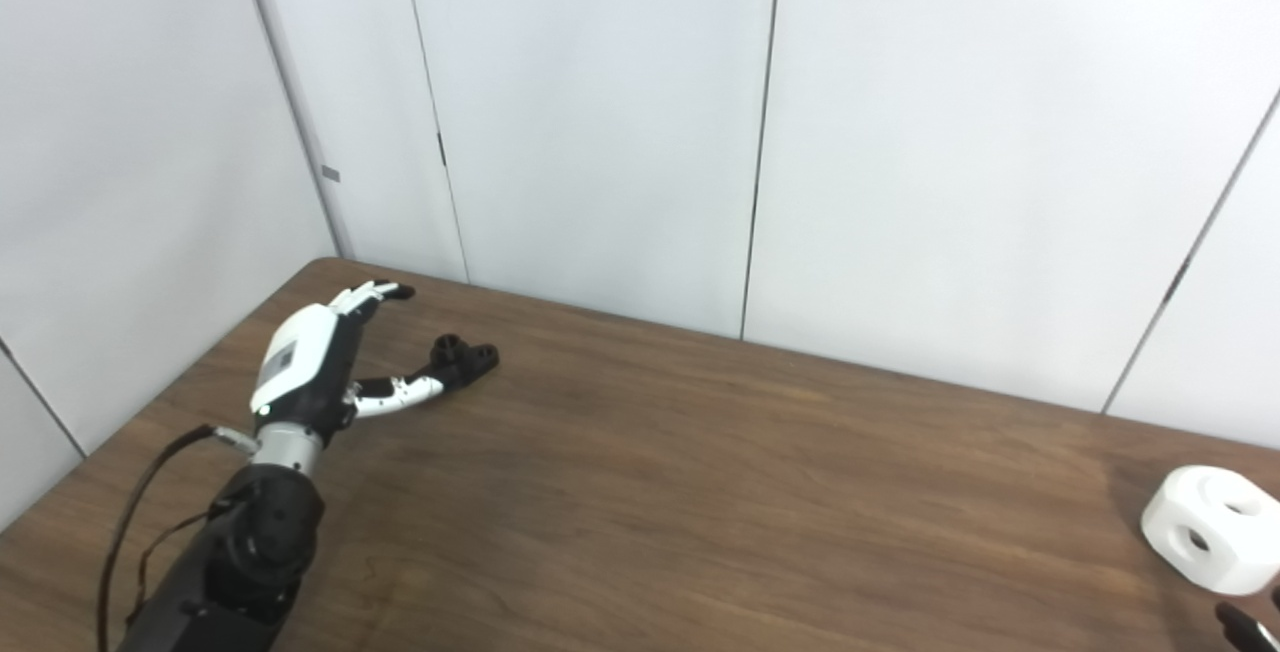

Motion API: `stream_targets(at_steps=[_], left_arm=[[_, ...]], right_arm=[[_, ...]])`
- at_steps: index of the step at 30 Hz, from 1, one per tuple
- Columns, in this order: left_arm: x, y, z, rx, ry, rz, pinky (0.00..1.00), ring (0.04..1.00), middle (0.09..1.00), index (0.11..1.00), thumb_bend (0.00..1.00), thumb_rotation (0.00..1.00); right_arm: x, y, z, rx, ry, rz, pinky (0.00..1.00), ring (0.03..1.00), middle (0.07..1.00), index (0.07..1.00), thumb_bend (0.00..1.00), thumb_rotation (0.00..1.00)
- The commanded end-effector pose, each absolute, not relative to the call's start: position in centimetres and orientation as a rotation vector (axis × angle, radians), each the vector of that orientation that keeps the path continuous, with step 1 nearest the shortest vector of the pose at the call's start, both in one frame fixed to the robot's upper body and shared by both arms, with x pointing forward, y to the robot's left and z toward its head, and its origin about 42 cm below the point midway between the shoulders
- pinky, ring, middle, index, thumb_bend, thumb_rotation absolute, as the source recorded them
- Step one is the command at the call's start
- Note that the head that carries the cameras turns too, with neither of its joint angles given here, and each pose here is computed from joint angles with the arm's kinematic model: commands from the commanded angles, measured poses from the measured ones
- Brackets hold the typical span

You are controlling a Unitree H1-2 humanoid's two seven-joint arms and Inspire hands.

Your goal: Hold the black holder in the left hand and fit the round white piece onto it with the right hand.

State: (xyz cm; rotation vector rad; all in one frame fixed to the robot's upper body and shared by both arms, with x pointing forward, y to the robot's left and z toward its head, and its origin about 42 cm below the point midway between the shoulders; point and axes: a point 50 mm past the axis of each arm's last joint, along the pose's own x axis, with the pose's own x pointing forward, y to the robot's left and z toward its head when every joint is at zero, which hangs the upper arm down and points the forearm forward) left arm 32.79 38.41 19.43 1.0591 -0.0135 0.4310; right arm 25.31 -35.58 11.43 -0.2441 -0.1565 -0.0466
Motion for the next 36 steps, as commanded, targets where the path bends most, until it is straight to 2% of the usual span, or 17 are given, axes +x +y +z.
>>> stream_targets(at_steps=[1, 6, 10, 17, 24, 29, 33, 36], left_arm=[[34.2, 39.3, 21.7, 1.169, -0.114, 0.482, 0.96, 0.956, 0.916, 0.825, 0.87, 0.34], [35.8, 39.9, 20.7, 1.261, -0.062, 0.466, 1.0, 0.968, 0.928, 0.829, 0.91, 0.41], [36.8, 40.2, 20.1, 1.296, 0.025, 0.445, 1.0, 0.996, 0.948, 0.84, 0.92, 0.47], [38.0, 40.6, 18.5, 1.302, 0.097, 0.427, 1.0, 0.996, 0.942, 0.828, 0.93, 0.52], [38.8, 41.1, 17.8, 1.258, 0.131, 0.438, 1.0, 0.988, 0.941, 0.827, 0.92, 0.5], [39.6, 41.2, 17.9, 1.202, 0.162, 0.439, 1.0, 0.977, 0.934, 0.816, 0.92, 0.51], [40.4, 41.1, 18.1, 1.179, 0.208, 0.432, 1.0, 0.973, 0.922, 0.793, 0.91, 0.53], [40.8, 40.9, 18.2, 1.152, 0.226, 0.431, 1.0, 0.969, 0.918, 0.774, 0.89, 0.51]], right_arm=[[23.7, -34.4, 8.4, -0.199, -0.074, -0.055, 1.0, 0.918, 0.867, 0.965, 0.48, 1.0], [23.6, -34.0, 8.6, -0.18, -0.073, -0.053, 1.0, 0.919, 0.863, 0.964, 0.47, 1.0], [23.5, -33.9, 8.7, -0.208, -0.079, -0.05, 0.98, 0.889, 0.851, 0.957, 0.46, 1.0], [23.4, -33.7, 8.7, -0.201, -0.086, -0.055, 0.98, 0.882, 0.839, 0.95, 0.44, 1.0], [23.3, -33.5, 8.8, -0.191, -0.075, -0.061, 1.0, 0.893, 0.842, 0.949, 0.46, 1.0], [23.3, -33.7, 8.7, -0.216, -0.083, -0.062, 0.96, 0.863, 0.828, 0.937, 0.47, 1.0], [23.1, -33.5, 8.9, -0.194, -0.073, -0.065, 0.99, 0.87, 0.828, 0.935, 0.5, 1.0], [23.0, -33.4, 9.0, -0.192, -0.071, -0.065, 1.0, 0.884, 0.834, 0.937, 0.51, 1.0]])
